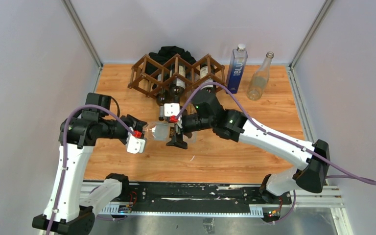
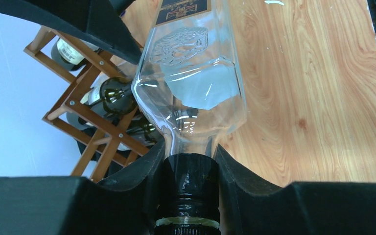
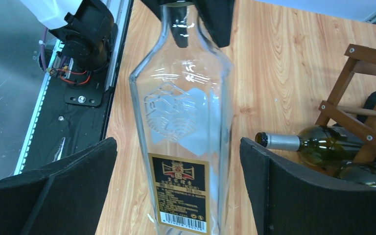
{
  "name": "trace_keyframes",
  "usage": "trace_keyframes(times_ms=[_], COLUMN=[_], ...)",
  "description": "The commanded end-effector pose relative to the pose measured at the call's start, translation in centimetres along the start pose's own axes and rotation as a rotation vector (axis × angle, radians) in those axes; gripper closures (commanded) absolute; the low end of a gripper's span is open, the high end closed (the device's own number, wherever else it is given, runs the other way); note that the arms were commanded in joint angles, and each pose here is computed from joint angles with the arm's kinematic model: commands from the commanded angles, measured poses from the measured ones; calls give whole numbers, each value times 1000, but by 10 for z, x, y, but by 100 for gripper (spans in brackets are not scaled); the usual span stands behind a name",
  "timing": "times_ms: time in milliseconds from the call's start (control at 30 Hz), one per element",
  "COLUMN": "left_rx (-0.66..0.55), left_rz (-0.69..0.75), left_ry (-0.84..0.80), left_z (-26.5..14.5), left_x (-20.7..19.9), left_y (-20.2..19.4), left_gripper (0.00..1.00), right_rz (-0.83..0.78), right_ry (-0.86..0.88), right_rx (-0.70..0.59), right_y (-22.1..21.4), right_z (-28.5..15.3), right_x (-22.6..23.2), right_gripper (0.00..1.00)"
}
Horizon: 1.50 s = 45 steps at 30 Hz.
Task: Take the wine bottle off the wine rack
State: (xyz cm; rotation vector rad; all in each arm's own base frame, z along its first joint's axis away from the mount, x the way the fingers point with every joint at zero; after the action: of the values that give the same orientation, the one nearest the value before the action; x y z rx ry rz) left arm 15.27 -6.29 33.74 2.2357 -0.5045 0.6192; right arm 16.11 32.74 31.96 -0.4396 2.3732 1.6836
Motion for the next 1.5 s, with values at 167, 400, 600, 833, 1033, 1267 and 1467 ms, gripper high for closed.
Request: trace_keyframes(times_ms=[167, 400, 600, 833, 1033, 1267, 1467], left_rx=[-100, -122, -126, -126, -68, -72, -116], left_rz=[115, 124, 155, 74, -294, -558, -728], left_ry=[94, 96, 85, 81, 262, 493, 660], left_z=[-11, -12, -10, -10, -15, -20, -19], left_x=[22, 27, 28, 41, 82, 104, 114], left_y=[27, 33, 34, 34, 26, 20, 13], left_gripper=[100, 100, 100, 0, 0, 0, 0], right_rz=[-71, -99, -125, -126, -90, 40, 217], right_ry=[-48, -131, -158, -315, -540, -774, -972], right_rx=[13, 47, 84, 86, -7, -74, 21], right_y=[-5, -10, -13, 4, 25, 25, 8], right_z=[19, 33, 39, 18, -35, -108, -158], right_x=[6, -7, -15, -31, -39, -38, -47], right_gripper=[0, 0, 33, 100, 100, 100, 100])
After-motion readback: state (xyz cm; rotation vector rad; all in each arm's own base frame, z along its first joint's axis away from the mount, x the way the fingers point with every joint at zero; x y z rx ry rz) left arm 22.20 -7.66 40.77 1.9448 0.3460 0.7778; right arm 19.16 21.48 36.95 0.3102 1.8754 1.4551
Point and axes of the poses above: each gripper's point midway between its finger pads, its own z axis out along the fingers, its own x axis along the line the jaws close on, y = z × x, the point moved 8 cm from there along -z, back along the fingers, and after that the axes turned 8 degrees about -z, right-handed, at the moved point
